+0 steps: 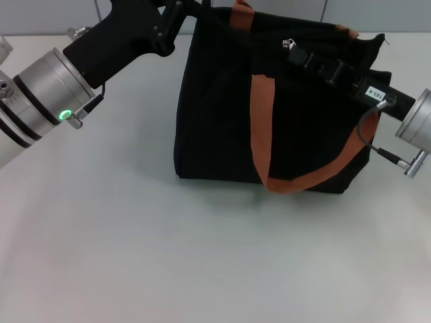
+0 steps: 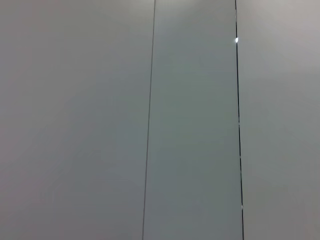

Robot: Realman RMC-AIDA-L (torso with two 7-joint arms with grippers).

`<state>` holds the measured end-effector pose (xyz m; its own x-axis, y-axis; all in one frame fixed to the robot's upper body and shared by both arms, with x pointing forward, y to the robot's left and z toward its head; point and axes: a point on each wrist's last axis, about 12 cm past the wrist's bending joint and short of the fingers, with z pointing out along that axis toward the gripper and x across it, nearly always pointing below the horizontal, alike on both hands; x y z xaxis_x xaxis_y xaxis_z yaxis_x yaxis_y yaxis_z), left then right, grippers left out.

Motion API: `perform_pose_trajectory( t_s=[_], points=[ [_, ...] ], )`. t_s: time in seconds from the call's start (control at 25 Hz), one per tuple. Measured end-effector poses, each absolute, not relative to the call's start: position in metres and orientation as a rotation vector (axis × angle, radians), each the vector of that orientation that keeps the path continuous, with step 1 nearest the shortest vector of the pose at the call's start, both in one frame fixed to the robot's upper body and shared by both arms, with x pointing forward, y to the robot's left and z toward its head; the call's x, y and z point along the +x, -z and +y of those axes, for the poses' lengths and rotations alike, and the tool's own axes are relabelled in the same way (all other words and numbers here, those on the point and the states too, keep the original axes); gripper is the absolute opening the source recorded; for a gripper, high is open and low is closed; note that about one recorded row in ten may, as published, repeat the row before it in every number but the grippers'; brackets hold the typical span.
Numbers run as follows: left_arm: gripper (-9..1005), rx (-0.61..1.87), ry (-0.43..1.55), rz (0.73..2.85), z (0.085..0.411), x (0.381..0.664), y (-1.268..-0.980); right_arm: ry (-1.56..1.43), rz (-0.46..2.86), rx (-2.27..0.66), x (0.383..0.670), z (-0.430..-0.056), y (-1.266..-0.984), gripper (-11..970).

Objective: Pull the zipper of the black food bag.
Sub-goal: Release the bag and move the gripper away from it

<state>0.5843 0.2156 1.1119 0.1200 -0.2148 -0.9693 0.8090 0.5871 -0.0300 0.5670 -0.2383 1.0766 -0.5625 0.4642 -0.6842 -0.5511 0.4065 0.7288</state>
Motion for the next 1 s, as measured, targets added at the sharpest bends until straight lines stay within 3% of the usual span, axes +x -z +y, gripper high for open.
perform_pose_trajectory(
  t_s=[0.4, 0.64, 1.0],
  points=[
    [29, 0.625, 0.819, 1.238, 0.214, 0.583, -1.110, -1.348, 1.692, -0.096, 0.570, -0.237, -1.083, -1],
    [28, 0.666, 0.814, 1.243, 0.208, 0.585, -1.110, -1.490, 1.729, -0.066, 0.584, -0.237, -1.109, -1],
    [23, 0.707, 0.778, 1.261, 0.204, 0.586, -1.106, -1.513, 1.818, -0.038, 0.592, -0.235, -1.112, -2]
  ],
)
